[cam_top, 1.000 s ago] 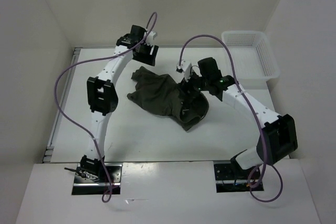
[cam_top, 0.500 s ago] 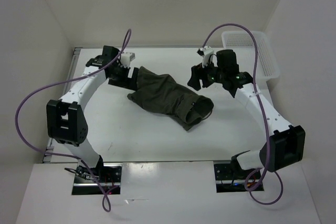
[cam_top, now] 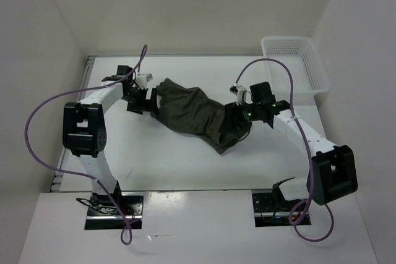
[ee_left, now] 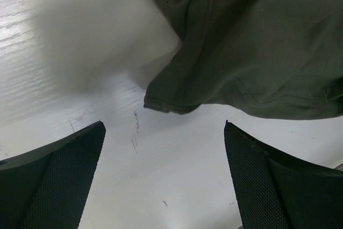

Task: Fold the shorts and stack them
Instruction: Flatten the shorts out

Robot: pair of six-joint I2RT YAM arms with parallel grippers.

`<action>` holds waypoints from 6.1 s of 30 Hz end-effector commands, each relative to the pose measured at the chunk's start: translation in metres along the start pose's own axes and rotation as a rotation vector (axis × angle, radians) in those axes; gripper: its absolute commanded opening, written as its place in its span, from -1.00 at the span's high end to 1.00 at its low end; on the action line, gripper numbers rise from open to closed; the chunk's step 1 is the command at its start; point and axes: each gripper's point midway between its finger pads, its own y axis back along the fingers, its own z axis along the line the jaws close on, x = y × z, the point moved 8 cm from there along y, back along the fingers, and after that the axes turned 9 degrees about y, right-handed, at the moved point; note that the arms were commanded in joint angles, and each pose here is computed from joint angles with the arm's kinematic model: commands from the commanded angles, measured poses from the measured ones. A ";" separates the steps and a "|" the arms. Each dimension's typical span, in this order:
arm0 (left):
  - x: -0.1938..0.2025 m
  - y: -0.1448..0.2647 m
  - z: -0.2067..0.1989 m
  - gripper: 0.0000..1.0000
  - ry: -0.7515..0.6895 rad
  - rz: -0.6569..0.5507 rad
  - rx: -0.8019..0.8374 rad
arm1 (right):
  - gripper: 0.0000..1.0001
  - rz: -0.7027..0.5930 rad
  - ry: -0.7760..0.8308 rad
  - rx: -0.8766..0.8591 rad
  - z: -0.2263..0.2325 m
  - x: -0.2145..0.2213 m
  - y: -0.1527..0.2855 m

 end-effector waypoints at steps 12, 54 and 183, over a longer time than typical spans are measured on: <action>-0.022 -0.038 -0.009 -0.22 -0.009 0.046 0.164 | -0.50 -0.053 0.013 -0.099 0.010 -0.007 -0.036; -0.105 0.294 -0.065 1.00 -0.196 -0.813 -0.115 | 0.98 -0.536 0.421 0.023 -0.012 -0.239 0.071; -0.102 -0.059 0.043 -1.00 0.002 -0.018 -0.218 | -0.33 -0.119 -0.430 0.209 -0.185 -0.091 -0.073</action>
